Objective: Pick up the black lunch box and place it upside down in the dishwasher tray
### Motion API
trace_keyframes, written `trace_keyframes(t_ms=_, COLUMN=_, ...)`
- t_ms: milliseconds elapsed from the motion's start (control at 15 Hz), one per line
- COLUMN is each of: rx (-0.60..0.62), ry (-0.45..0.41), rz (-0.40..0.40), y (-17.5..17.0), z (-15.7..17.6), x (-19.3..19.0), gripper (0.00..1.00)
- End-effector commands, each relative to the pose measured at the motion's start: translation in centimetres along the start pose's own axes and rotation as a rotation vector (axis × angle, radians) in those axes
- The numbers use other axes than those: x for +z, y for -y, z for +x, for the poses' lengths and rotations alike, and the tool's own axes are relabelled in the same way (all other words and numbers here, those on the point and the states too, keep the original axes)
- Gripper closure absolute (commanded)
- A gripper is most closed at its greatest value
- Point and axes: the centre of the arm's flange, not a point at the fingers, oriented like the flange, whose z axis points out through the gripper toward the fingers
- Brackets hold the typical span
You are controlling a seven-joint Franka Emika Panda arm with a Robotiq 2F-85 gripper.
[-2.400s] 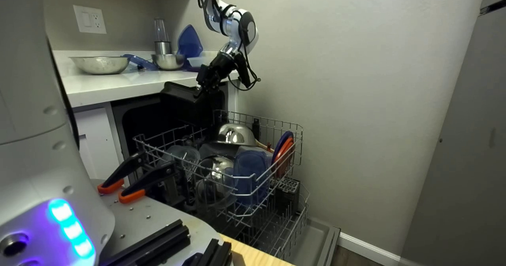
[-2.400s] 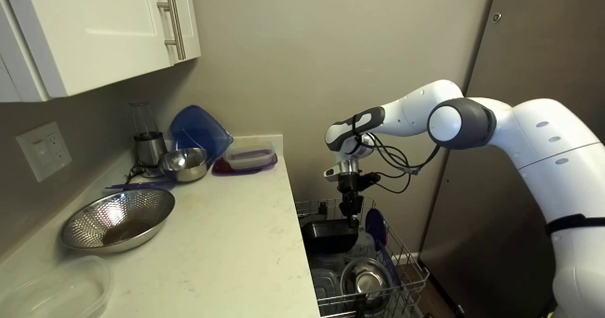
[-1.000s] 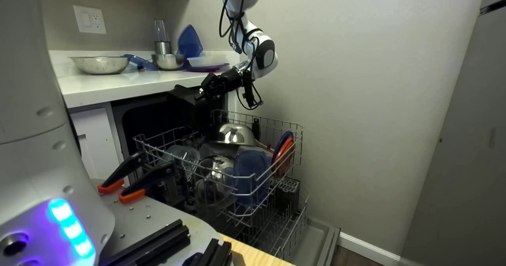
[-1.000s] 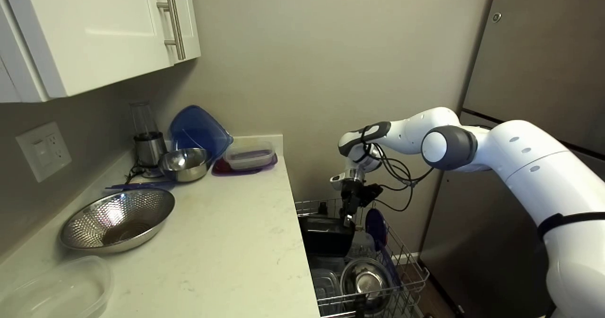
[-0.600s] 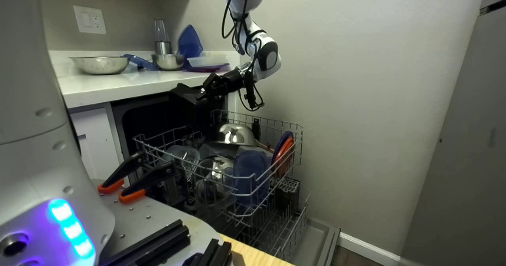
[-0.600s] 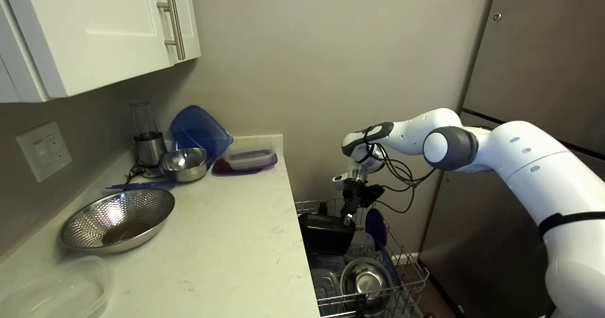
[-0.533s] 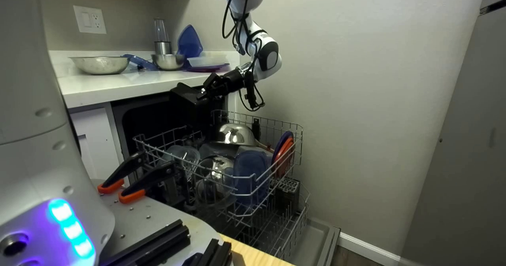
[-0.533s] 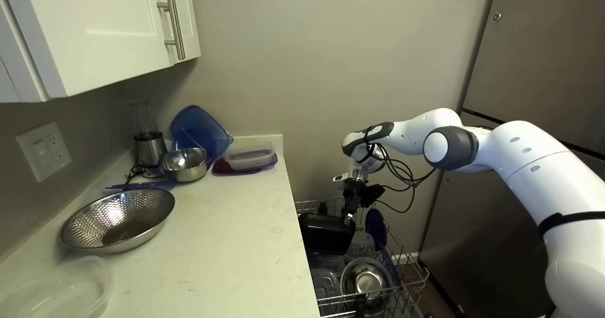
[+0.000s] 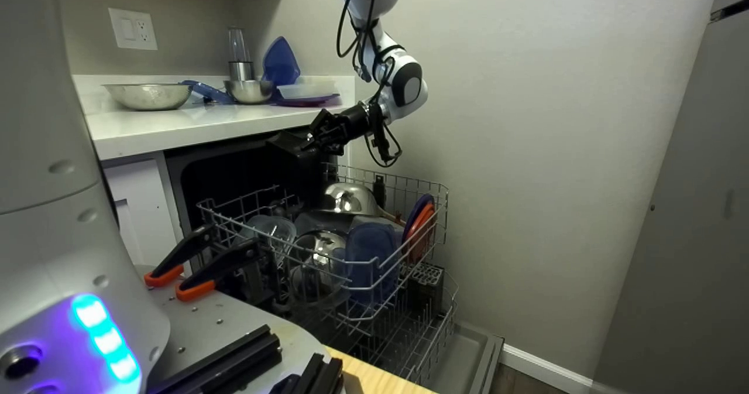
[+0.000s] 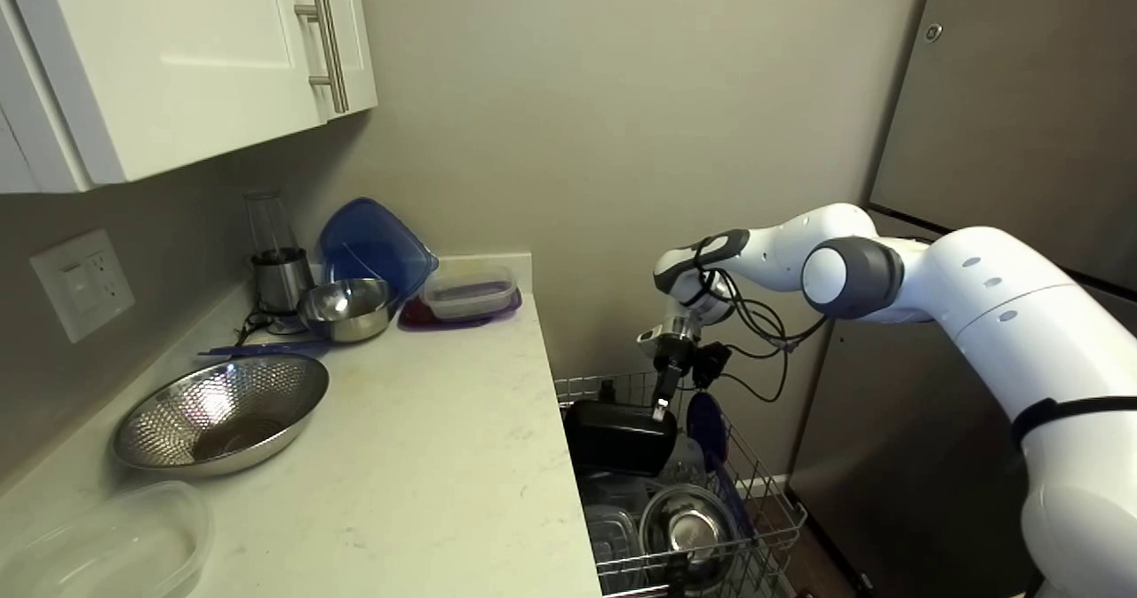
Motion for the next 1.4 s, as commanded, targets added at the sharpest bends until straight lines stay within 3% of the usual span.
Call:
trace_keyframes(t_ms=0, rx=0.083, ry=-0.060, rz=-0.005, y=0.3, z=-1.5, x=0.1, gripper=0.99)
trace_keyframes(t_ms=400, rx=0.119, ry=-0.034, rz=-0.035, y=0.2, z=-0.4, x=-0.1, gripper=0.99)
trace_keyframes(t_ms=467, rx=0.087, ry=-0.029, rz=-0.024, y=-0.7, z=-1.0, x=-0.4, gripper=0.94)
trace_keyframes(t_ms=933, rx=0.092, ry=-0.025, rz=-0.026, y=-0.7, z=-0.5, x=-0.2, gripper=0.94)
trace_keyframes(t_ms=1000, rx=0.092, ry=-0.025, rz=-0.026, y=-0.7, z=-0.5, x=-0.2, gripper=0.99)
trace_keyframes(t_ms=1333, rx=0.109, ry=-0.077, rz=0.200, y=-3.4, z=2.3, x=0.5, gripper=0.99)
